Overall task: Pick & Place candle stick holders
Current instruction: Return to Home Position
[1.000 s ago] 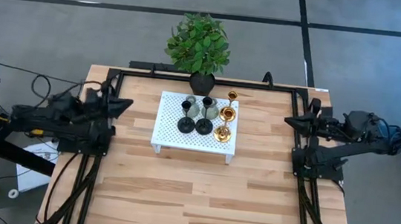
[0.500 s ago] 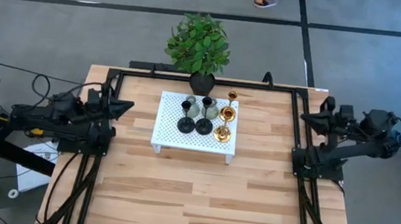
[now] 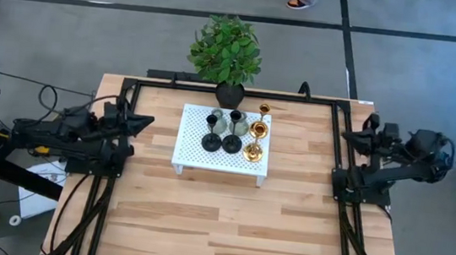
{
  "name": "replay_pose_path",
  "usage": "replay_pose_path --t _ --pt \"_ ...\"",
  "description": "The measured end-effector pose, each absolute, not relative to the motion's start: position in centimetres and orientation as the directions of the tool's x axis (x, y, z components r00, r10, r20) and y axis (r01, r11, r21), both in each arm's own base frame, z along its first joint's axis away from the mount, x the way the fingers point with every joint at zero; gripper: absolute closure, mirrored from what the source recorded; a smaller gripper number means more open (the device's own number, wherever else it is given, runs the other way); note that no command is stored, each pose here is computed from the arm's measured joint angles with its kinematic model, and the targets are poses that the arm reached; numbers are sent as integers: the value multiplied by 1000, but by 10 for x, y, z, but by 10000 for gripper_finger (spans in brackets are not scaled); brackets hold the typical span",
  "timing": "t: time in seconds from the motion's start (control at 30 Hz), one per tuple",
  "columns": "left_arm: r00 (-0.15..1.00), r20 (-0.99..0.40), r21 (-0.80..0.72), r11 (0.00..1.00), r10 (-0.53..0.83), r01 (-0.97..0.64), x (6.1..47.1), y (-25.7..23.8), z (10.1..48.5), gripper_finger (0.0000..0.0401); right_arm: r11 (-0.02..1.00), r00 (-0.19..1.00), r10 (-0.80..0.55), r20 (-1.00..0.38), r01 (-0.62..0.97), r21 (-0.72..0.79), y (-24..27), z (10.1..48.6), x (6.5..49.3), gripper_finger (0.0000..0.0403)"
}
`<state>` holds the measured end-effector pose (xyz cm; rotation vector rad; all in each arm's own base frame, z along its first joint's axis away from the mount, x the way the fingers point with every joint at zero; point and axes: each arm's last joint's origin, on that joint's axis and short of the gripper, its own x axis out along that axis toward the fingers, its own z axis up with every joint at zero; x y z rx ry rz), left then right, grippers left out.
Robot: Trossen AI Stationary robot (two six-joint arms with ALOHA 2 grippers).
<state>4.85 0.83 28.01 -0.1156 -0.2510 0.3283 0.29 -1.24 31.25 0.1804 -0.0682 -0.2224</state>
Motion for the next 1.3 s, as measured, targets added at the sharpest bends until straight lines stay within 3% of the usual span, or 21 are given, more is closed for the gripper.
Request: replay_pose_path --t 0.57,1.03,1.3 --pt "931 161 -162 939 327 -302 50 8 273 396 943 986 -157 -49 164 291 5 228 68 403" --pt "952 -58 -137 942 300 -306 52 7 251 396 932 961 -159 -225 221 286 9 169 85 403" --pt "938 -126 -76 939 324 -335 51 8 244 396 926 957 -182 -226 244 287 8 167 85 403"
